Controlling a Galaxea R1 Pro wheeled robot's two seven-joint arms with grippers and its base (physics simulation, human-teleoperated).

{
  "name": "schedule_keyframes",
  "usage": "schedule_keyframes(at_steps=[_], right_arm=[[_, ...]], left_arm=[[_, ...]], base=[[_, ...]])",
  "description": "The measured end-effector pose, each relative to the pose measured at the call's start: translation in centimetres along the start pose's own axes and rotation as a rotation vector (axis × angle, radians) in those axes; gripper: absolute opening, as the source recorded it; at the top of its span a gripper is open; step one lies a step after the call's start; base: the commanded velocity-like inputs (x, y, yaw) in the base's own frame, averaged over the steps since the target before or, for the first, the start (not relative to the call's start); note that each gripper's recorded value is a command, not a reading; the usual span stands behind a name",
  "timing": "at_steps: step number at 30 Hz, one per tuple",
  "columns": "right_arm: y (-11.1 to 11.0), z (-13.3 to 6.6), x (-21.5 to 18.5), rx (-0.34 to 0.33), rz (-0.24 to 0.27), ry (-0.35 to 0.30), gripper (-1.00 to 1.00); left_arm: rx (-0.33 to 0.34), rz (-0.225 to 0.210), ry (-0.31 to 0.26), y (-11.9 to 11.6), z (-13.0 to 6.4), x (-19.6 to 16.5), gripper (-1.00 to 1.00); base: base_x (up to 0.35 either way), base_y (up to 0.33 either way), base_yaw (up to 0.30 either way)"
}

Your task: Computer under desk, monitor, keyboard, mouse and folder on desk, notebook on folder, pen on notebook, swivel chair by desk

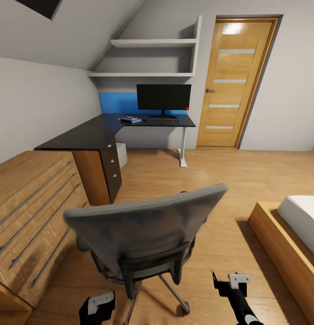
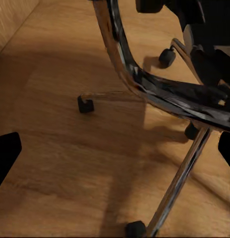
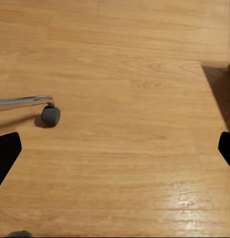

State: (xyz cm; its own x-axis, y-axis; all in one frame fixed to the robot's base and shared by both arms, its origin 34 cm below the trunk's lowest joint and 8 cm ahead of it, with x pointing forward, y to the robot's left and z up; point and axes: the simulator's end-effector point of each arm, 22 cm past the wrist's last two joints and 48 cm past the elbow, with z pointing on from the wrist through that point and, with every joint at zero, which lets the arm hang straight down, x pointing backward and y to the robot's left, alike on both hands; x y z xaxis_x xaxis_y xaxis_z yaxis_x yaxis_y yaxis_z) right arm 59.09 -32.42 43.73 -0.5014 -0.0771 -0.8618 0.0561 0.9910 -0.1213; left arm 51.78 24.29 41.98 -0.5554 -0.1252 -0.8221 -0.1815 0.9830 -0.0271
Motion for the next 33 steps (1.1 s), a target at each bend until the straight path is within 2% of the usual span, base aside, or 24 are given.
schedule_keyframes(at_steps=[6, 22, 33], right_arm=[[0.0, 0.0, 0.0, 0.0, -0.001, 0.001, 1.0], [0.4, -0.1, 0.0, -0.006, 0.0, -0.005, 1.0], [0.4, 0.1, 0.5, 0.002, 0.01, -0.019, 1.0]], left_arm=[[-0.002, 0.0, 0.0, 0.0, 0.0, 0.0, 1.0], [-0.012, 0.003, -0.002, 0.8, 0.1, -0.1, 1.0], [-0.022, -0.001, -0.013, 1.2, 0.6, 0.1, 1.0]], base=[[-0.214, -0.047, 0.0], [-0.319, -0.003, 0.0], [-0.066, 0.0, 0.0]])
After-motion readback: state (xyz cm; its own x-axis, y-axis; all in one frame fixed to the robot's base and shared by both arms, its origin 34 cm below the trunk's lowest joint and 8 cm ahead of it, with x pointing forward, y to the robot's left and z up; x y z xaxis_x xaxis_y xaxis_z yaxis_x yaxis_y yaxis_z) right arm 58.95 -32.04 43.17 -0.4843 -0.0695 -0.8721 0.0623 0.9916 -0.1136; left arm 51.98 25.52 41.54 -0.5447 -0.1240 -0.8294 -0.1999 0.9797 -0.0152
